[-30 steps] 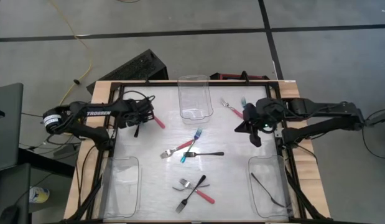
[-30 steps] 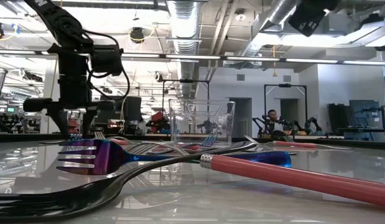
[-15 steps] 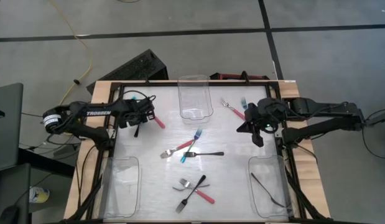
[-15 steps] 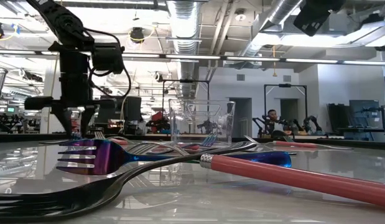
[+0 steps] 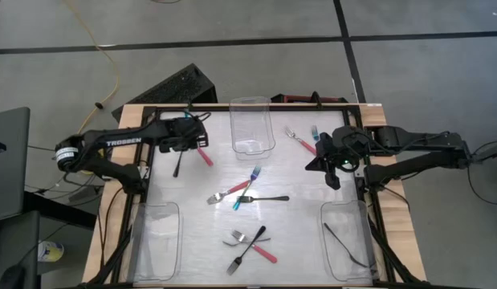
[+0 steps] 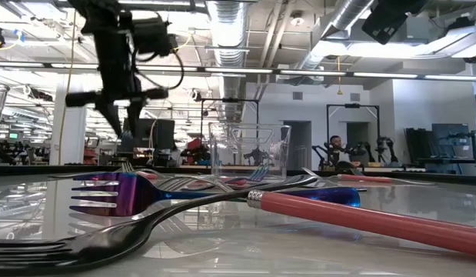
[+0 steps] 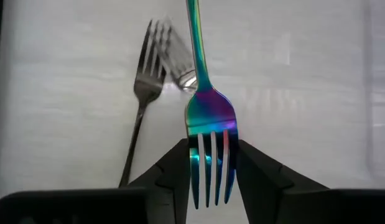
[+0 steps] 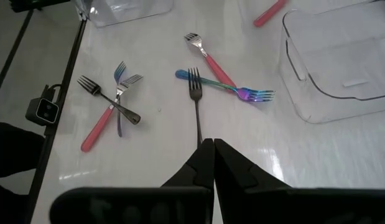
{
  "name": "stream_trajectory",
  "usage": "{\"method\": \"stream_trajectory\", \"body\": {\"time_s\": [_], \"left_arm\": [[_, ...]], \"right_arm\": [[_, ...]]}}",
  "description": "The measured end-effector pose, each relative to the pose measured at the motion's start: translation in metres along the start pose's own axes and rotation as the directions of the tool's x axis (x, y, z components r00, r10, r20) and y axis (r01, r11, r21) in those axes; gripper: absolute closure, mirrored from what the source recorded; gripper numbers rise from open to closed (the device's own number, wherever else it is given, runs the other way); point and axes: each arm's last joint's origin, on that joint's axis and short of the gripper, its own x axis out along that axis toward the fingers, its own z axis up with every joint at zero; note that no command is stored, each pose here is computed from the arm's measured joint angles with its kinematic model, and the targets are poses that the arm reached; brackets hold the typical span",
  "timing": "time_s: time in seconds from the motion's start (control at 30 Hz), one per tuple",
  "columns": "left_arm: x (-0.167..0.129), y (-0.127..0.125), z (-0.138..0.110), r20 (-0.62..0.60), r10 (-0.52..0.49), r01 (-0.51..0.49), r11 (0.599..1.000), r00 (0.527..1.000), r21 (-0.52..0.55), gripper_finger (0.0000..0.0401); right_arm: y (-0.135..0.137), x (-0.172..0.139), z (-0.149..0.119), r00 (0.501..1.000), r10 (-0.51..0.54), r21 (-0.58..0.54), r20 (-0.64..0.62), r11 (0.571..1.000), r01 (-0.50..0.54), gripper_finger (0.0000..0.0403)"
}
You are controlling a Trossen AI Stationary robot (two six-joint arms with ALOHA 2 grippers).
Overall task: Sort silverware by color (type)
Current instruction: Put the titanium rainbow fork into the top transparent bin
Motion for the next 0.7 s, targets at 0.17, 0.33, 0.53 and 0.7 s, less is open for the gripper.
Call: {"method": "stream_trajectory", "body": {"time_s": [0.17,0.33,0.53,0.7], "left_arm": [[-0.023,-0.025,0.003,0.064,-0.141,0.135,0.987,0.988,0.085,0.0309],[-0.038,-0.058,0.003,0.135,-0.433,0.424,0.901,0.891,0.089,0.0312],[-0.030,-0.095,0.002,0.165,-0.653,0.654,0.755,0.739,0.056,0.0312],[-0.002,-0.123,0.002,0.083,-0.651,0.648,0.759,0.755,0.060,0.0313]], "right_arm": [[0.000,0.000,0.001,1.000,-0.007,0.000,0.010,1.000,0.007,0.0375],[-0.001,0.000,0.004,0.998,-0.042,0.008,0.044,0.999,0.041,0.0375],[0.000,0.000,0.009,0.994,-0.044,0.025,0.097,0.999,0.042,0.0375],[0.000,-0.001,0.010,0.992,-0.046,0.047,0.113,0.998,0.041,0.0375]]}}
